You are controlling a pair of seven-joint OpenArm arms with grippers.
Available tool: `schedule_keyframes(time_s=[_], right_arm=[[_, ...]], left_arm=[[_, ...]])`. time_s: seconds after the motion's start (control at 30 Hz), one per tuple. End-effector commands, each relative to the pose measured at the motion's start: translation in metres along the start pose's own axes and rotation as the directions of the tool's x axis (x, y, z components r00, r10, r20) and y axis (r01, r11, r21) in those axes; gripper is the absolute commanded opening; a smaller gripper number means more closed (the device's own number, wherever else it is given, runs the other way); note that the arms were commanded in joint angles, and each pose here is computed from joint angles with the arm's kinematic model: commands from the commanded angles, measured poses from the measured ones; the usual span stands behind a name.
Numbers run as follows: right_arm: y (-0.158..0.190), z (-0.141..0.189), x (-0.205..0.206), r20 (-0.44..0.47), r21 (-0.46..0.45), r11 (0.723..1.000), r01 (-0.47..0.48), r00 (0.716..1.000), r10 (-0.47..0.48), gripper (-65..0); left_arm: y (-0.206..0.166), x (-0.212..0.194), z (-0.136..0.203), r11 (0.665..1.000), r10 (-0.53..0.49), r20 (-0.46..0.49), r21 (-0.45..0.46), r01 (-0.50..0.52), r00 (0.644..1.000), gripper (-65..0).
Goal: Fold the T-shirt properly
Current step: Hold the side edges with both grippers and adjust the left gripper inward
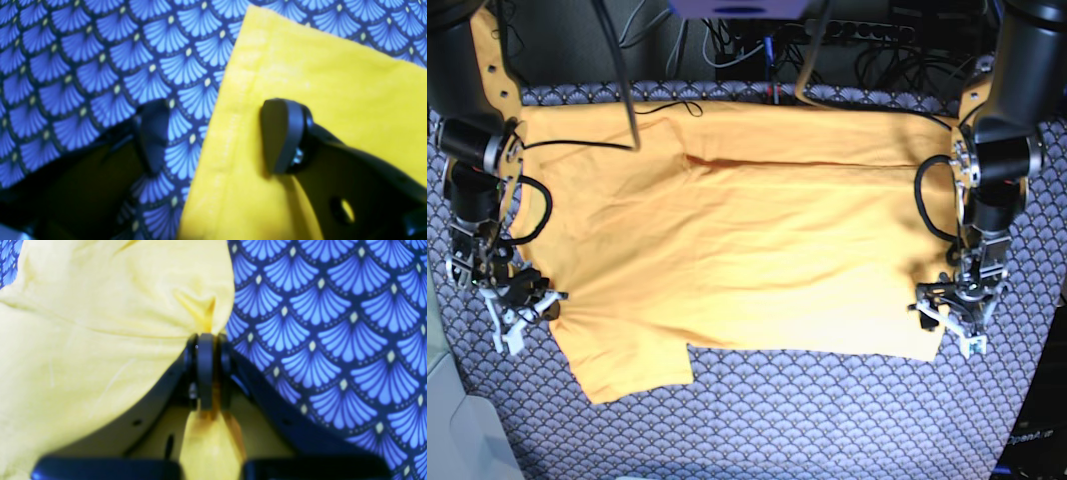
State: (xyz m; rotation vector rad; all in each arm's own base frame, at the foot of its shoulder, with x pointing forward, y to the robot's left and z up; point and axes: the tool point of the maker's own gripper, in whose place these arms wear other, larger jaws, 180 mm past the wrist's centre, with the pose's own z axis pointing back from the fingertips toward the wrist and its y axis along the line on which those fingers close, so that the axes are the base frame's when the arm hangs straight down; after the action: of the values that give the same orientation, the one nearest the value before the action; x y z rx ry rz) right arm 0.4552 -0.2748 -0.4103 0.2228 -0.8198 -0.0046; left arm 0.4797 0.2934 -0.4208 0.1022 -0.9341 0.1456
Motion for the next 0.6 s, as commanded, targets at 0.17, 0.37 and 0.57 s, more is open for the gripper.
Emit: schedule_keyframes(time_s=[0.17, 0.37, 0.57], right_arm=[[-0.0075, 0.0070, 0.0320, 0.075, -0.013, 1.000, -0.011, 0.997, 0.012, -65.0], [-0.0076, 0.0070, 0.0311, 0.073, -0.013, 1.000, -0.011, 0.997, 0.012, -65.0], [-0.0076, 0.0070, 0.0311, 0.073, -0.013, 1.000, -0.011, 0.997, 0.012, -65.0]], left_arm=[[-0.0163, 0.0146, -0.0025, 0.998, -0.058, 0.016, -0.020, 0.058, 0.998, -22.7], [-0.0163, 0.0138, -0.0025, 0.998, -0.053, 0.015, -0.020, 0.054, 0.998, -44.4], [-0.0141, 0.0127, -0.0023, 0.998, -0.053, 0.008, -0.017, 0.053, 0.999, -65.0]])
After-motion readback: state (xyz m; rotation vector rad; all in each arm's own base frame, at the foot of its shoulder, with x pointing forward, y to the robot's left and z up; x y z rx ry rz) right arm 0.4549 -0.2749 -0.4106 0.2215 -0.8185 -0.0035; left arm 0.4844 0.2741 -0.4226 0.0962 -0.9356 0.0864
